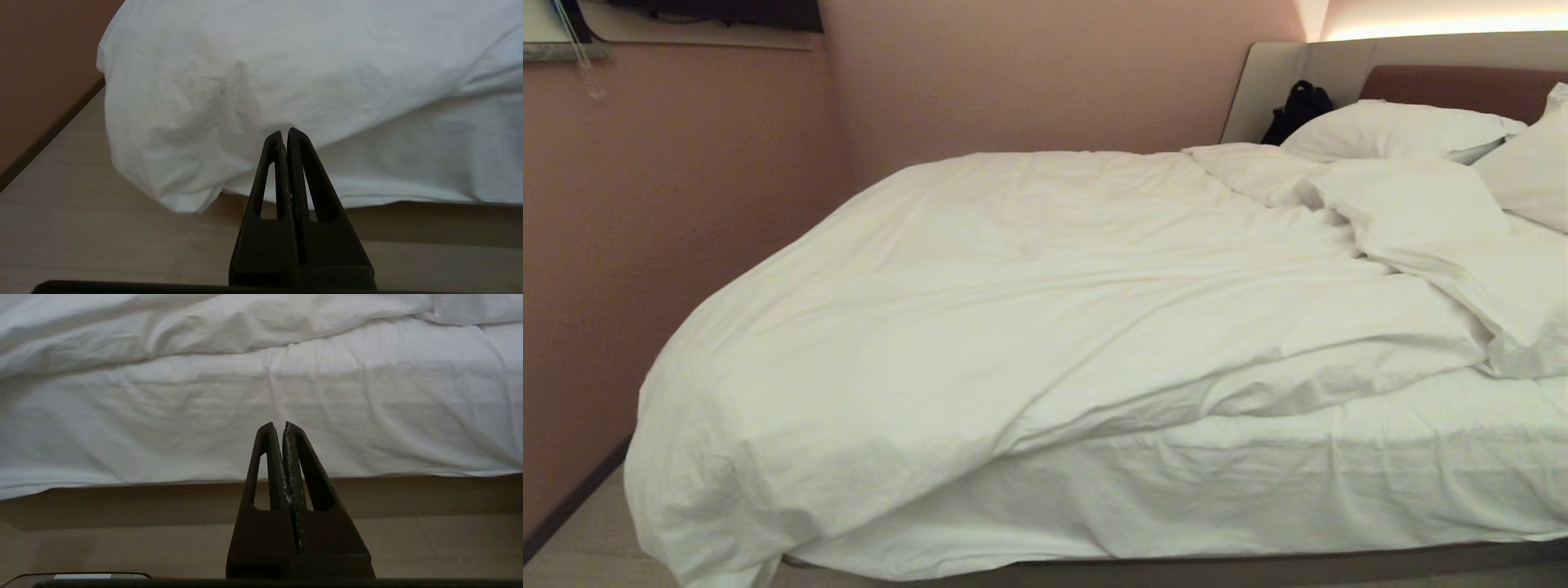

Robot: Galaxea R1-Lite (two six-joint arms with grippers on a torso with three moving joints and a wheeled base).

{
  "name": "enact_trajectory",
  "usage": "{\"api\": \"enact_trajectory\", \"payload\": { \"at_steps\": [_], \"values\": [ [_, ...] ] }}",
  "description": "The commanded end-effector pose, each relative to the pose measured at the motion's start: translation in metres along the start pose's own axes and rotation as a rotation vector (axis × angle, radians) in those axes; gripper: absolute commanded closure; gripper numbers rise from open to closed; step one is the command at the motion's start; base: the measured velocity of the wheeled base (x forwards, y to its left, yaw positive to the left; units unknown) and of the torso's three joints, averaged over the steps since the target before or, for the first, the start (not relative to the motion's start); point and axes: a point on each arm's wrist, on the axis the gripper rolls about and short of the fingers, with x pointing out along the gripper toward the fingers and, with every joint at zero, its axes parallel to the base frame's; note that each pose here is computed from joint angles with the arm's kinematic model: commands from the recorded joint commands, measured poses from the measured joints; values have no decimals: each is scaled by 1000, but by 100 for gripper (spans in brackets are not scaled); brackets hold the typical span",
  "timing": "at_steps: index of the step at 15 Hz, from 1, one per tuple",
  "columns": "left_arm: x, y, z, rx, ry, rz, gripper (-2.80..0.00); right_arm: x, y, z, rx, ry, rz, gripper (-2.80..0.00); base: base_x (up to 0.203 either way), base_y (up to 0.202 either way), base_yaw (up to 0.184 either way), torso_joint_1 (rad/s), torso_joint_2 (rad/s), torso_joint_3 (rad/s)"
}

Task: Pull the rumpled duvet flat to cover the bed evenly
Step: Hold the folded corner of the quilt

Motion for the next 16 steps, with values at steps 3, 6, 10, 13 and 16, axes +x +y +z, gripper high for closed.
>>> {"api": "enact_trajectory", "payload": {
  "at_steps": [3, 6, 10, 13, 16],
  "values": [
    [0, 0, 0, -3, -1, 2, 0, 0, 0, 0, 0, 1, 1, 0, -176, 0, 2, 1, 3, 2],
    [0, 0, 0, -5, -1, 2, 0, 0, 0, 0, 0, 1, 1, 0, 0, 0, 0, 0, 0, 0],
    [0, 0, 0, -5, -1, 2, 0, 0, 0, 0, 0, 1, 1, 0, 0, 0, 0, 0, 0, 0],
    [0, 0, 0, -18, -1, 4, 0, 0, 0, 0, 0, 1, 1, 0, 0, 0, 0, 0, 0, 0],
    [0, 0, 0, -19, -2, 4, 0, 0, 0, 0, 0, 1, 1, 0, 1, -35, 4, 2, 0, 1]
  ]
}}
